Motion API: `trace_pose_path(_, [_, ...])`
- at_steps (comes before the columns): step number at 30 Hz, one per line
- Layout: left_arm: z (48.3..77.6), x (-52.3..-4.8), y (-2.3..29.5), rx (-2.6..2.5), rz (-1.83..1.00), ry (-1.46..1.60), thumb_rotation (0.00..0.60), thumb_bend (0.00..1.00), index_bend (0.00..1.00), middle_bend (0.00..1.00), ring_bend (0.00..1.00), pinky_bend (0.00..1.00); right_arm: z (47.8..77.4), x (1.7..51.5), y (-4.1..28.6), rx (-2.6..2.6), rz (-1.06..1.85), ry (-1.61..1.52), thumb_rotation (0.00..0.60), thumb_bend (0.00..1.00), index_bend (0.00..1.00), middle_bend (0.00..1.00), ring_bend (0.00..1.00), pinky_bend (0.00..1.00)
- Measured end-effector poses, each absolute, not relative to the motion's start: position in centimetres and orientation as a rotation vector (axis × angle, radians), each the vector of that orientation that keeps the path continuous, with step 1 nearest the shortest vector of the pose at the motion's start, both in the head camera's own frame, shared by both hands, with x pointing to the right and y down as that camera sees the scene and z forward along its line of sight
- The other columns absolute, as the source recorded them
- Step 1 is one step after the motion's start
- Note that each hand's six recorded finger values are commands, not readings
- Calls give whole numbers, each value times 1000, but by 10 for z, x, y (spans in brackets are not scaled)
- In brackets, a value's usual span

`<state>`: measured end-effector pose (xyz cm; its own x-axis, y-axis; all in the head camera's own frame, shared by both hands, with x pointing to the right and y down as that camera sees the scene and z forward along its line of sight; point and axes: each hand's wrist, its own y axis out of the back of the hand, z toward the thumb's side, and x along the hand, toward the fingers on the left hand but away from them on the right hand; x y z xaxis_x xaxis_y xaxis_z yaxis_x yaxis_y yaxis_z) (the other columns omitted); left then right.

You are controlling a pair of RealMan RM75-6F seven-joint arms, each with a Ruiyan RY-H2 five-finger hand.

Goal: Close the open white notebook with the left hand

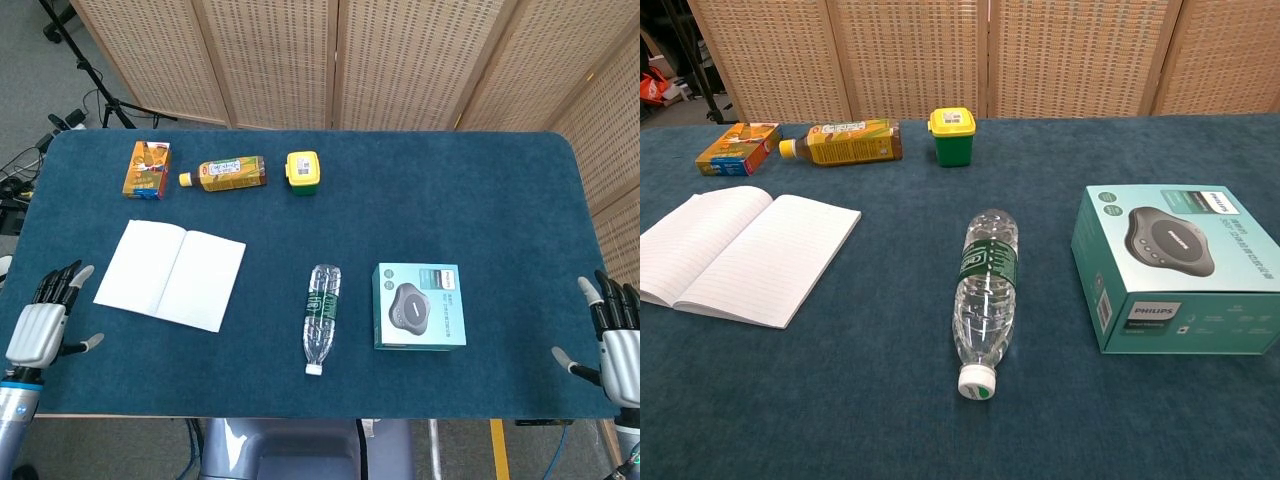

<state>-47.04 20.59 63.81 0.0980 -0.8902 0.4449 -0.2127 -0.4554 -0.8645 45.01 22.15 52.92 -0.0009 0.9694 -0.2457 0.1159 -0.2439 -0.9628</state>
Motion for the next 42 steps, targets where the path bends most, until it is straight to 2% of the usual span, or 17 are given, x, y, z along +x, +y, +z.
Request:
trace_pose_path(7, [682, -466, 200, -1820, -1410, 1043, 600, 210, 0, 0, 0, 0, 531, 452, 220, -1484, 1355, -1179, 600, 0, 0, 0, 0, 0])
trace_pose_path(13, [702, -462, 199, -1840, -1436, 1023, 600, 217, 0, 0, 0, 0, 532, 451, 220, -1492, 1359, -1179, 600, 0, 0, 0, 0, 0])
trace_pose_path(42, [735, -458, 176, -1755, -1520, 959, 600, 240, 0, 0, 0, 0, 529, 455, 219, -1515, 1351, -1201, 600, 0, 0, 0, 0, 0])
